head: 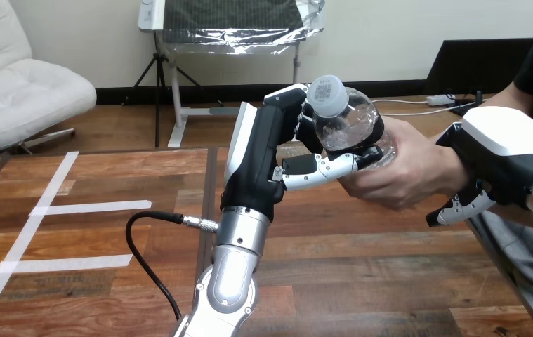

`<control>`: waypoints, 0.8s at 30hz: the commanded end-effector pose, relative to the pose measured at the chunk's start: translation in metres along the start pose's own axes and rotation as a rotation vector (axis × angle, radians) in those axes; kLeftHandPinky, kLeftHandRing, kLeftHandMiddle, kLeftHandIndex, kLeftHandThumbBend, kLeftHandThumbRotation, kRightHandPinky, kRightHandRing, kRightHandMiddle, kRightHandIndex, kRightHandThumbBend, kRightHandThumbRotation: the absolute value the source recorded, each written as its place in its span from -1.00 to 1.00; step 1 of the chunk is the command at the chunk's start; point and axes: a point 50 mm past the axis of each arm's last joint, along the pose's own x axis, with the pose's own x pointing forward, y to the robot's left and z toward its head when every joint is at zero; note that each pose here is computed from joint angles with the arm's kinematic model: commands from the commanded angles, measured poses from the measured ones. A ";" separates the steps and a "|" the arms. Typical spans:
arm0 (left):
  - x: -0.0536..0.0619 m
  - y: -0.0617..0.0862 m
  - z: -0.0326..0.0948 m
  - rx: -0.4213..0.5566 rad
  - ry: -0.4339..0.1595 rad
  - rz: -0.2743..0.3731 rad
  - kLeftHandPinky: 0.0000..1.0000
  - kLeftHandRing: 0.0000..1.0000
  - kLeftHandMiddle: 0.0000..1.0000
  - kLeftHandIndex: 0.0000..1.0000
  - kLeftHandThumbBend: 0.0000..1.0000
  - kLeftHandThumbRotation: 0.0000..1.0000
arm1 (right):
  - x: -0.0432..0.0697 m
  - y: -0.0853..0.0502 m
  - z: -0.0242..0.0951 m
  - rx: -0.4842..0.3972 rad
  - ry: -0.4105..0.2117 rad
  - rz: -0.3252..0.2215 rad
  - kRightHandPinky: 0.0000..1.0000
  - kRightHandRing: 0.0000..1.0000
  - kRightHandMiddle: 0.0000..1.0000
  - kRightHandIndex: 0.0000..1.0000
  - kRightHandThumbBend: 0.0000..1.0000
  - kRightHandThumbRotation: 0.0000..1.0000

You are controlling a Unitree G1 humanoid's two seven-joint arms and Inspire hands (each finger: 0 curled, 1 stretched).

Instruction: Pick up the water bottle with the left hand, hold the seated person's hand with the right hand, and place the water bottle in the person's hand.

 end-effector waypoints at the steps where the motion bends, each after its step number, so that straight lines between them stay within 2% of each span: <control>1: 0.012 -0.025 0.026 -0.088 -0.088 -0.026 -0.28 -0.21 -0.14 -0.05 0.20 -1.00 | -0.001 -0.029 0.009 -0.040 -0.047 -0.107 -0.70 -0.57 -0.41 -0.27 0.61 -1.00; 17: 0.011 -0.024 0.025 -0.090 -0.088 -0.021 -0.28 -0.21 -0.14 -0.05 0.16 -1.00 | -0.001 -0.027 0.009 -0.044 -0.058 -0.099 -0.68 -0.56 -0.39 -0.26 0.65 -1.00; 24: 0.011 -0.022 0.024 -0.101 -0.084 -0.019 -0.27 -0.20 -0.15 -0.04 0.17 -1.00 | 0.000 -0.026 0.008 -0.101 -0.021 -0.078 -0.64 -0.51 -0.33 -0.19 0.66 -1.00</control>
